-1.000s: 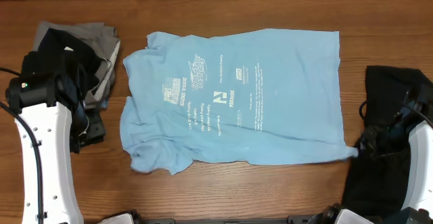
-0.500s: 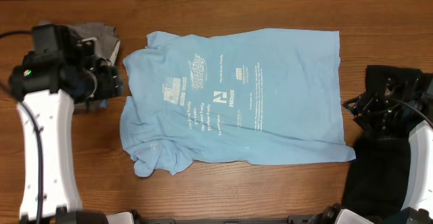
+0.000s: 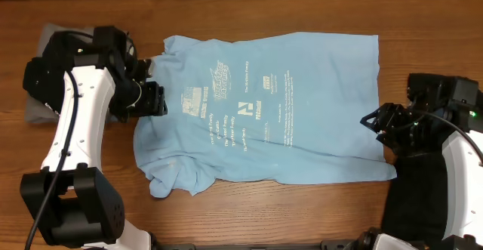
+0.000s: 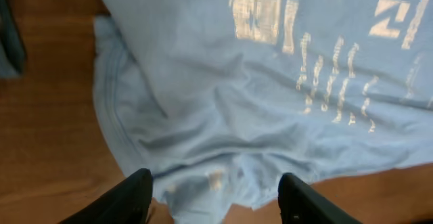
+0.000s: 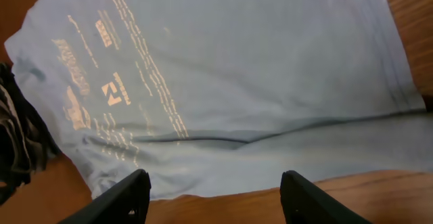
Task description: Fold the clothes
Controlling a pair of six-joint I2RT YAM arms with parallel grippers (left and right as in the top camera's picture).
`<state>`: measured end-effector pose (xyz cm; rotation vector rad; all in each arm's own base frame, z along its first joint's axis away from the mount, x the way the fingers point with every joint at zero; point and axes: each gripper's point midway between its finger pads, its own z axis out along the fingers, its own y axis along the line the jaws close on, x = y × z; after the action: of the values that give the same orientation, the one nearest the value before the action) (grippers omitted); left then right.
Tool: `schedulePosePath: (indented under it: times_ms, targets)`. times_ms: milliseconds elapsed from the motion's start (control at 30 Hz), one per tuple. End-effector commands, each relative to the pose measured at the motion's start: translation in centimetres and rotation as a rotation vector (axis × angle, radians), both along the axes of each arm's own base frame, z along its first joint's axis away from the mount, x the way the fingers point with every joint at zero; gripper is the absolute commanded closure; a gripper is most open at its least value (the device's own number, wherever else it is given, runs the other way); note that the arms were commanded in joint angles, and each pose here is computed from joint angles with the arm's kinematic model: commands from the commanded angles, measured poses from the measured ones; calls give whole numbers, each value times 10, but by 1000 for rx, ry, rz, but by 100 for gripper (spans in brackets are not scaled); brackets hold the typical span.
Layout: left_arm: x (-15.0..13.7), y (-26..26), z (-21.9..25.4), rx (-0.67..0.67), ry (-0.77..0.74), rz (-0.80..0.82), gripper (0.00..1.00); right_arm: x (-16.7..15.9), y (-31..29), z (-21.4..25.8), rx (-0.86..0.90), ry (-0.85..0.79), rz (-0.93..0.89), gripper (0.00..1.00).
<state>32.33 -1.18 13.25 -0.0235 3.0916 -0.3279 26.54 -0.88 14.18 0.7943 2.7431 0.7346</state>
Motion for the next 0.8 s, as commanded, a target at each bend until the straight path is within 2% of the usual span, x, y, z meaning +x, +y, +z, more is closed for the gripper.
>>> schedulePosePath:
  times_ms: [0, 200, 300, 367, 500, 600, 667, 767]
  targets:
    - [-18, -9, -2, -31, 74, 2, 42, -7, -6, -1, -41, 53, -48, 35]
    - [-73, -1, -49, 38, 300, 108, 42, -27, -7, -27, -44, 166, -111, 36]
    - [-89, 1, -75, 39, 340, 145, 42, -33, -5, -36, -38, 188, -110, 37]
    - [-95, 3, -92, 40, 345, 186, 51, -32, -4, -39, -36, 181, -110, 39]
    - [-96, 8, -128, 39, 286, 242, 78, -25, -6, -39, -42, 151, -111, 40]
    - [-104, 10, -144, 58, 281, 259, 94, -22, -7, -38, -47, 137, -112, 40]
    - [-117, 23, -151, 146, 308, 293, 96, -20, -8, -38, -49, 131, -112, 40]
    - [-118, 34, -149, 179, 324, 365, 96, -19, -9, -38, -54, 125, -113, 40]
